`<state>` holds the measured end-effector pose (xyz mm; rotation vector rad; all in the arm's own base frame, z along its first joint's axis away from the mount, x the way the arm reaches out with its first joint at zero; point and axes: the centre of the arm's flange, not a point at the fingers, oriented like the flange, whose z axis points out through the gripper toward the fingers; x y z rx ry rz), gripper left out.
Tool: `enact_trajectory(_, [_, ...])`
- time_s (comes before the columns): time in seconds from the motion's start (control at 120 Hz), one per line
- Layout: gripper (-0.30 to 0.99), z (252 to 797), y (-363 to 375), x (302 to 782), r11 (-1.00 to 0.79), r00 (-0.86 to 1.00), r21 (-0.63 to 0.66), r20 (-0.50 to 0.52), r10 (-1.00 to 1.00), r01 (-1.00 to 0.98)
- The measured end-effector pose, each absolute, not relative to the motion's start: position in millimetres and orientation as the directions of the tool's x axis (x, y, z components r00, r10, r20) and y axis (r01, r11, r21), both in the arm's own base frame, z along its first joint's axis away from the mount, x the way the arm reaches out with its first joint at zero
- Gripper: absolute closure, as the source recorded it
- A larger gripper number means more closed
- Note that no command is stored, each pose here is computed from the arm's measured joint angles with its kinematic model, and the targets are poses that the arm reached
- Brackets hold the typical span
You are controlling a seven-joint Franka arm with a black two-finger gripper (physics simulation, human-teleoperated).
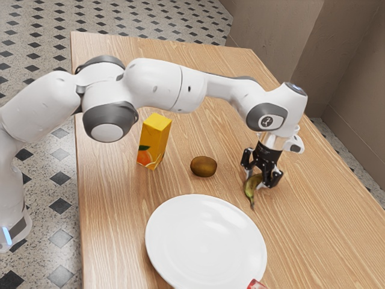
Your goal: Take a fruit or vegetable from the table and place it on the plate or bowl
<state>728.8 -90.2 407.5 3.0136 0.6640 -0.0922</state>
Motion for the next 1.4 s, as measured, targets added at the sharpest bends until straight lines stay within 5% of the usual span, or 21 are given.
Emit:
enact_trajectory(0.35, [0.51,425,-82,728,-0.905,0.906,0.055,-0.051,0.42,0.423])
enact_trajectory(0.6, [0.51,567,-102,678,-0.929,0.936,0.131,0.022,0.351,0.345])
enact_trajectory(0.783, [0.52,640,-121,595,-0.96,0.967,0.12,-0.037,0.252,0.255])
enact_trajectory(1.175, [0.53,576,-293,470,-0.996,0.977,0.01,-0.196,-0.087,-0.087])
enact_trajectory(1.4, [0.53,539,-264,504,-1.0,0.978,-0.024,-0.207,0.025,0.02])
